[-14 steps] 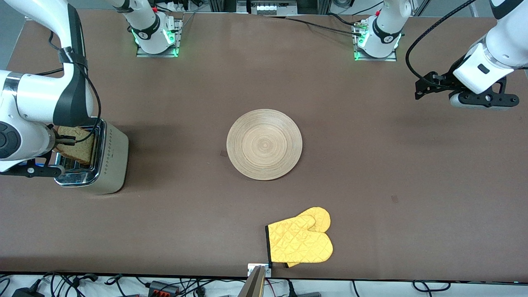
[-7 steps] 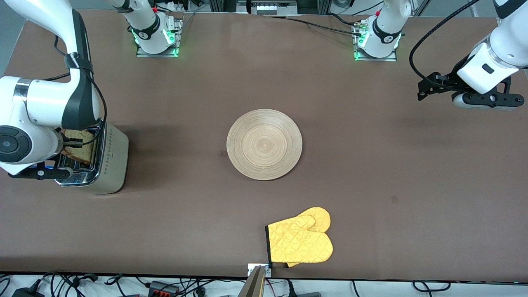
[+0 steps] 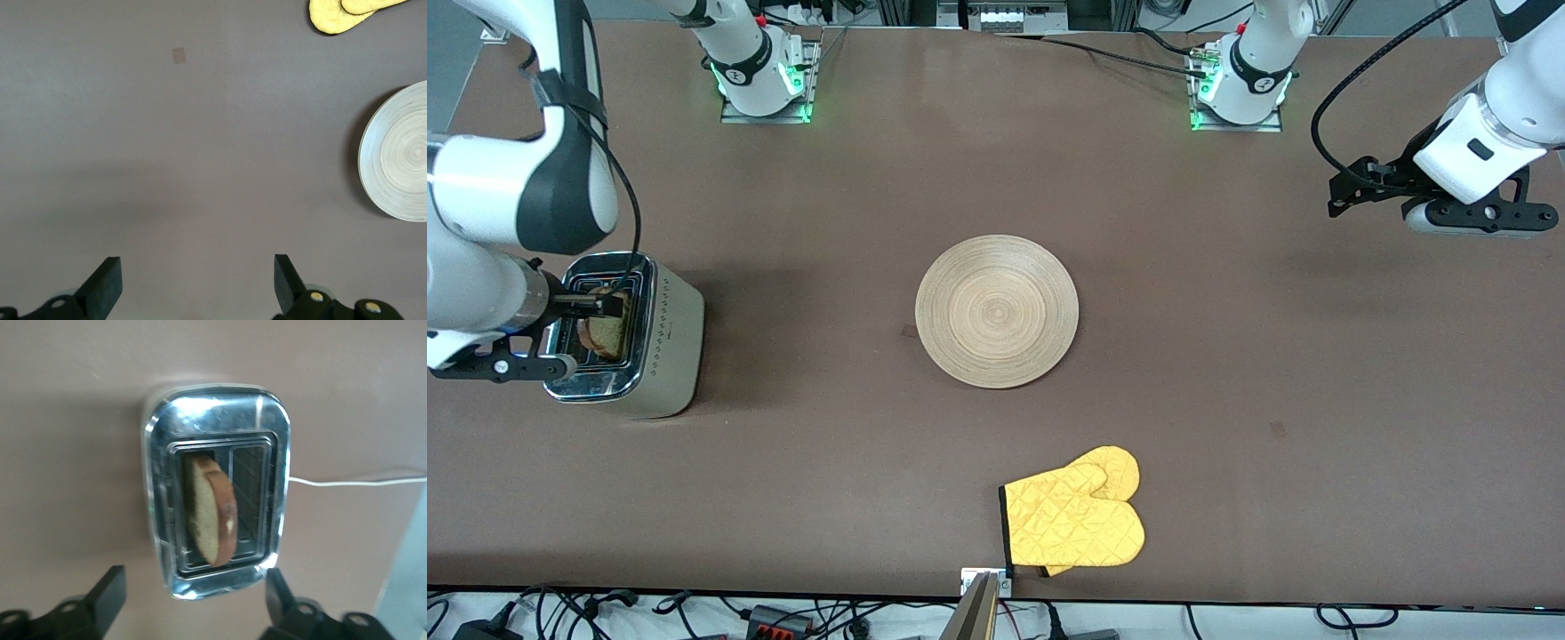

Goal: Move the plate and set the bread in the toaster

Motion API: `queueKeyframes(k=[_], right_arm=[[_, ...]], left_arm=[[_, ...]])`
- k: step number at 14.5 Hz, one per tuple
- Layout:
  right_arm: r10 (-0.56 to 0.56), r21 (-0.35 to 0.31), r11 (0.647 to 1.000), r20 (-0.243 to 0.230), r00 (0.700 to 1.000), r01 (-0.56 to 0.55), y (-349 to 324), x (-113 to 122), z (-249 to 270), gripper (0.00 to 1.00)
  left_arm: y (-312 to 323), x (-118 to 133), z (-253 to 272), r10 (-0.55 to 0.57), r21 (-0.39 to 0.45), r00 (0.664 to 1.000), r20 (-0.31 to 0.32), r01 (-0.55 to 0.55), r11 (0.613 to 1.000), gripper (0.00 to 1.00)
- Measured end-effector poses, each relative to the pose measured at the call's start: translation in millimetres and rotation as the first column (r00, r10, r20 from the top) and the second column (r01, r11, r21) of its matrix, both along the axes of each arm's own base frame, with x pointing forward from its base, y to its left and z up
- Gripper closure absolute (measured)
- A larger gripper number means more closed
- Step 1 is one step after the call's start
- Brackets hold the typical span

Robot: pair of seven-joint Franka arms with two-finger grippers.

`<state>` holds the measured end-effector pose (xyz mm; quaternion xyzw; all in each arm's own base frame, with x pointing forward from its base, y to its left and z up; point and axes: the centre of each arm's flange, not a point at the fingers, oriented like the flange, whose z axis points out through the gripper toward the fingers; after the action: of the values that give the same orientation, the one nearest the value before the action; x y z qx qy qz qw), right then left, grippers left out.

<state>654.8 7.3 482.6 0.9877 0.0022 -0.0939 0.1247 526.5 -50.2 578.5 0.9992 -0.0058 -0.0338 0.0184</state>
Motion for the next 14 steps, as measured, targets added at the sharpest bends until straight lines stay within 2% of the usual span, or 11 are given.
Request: queueKeyframes(k=[3,5,8,12,14], right_arm=[[-0.030,0.149,0.989,0.087,0.996,0.017,9,-3,46,0.00],[-0.045,0.210,0.978,0.111,0.993,0.020,11,-8,65,0.00],[-0.038,0.230,0.973,0.130,0.991,0.007,16,-11,77,0.00],[-0.047,0.250,0.968,0.131,0.990,0.012,13,-11,85,0.00],[-0.062,0.281,0.960,0.140,0.988,0.020,-1,-9,86,0.00]], left_arm=[[0,0,0,0.000,0.000,1.000,0.000,0.000,1.000,0.00],[1,0,0,0.001,0.000,1.000,0.000,-0.001,1.000,0.00],[1,0,0,0.002,0.000,1.000,0.000,-0.002,1.000,0.00],[1,0,0,0.002,0.000,1.000,0.000,-0.002,1.000,0.00],[1,0,0,0.002,0.000,1.000,0.000,-0.002,1.000,0.00]])
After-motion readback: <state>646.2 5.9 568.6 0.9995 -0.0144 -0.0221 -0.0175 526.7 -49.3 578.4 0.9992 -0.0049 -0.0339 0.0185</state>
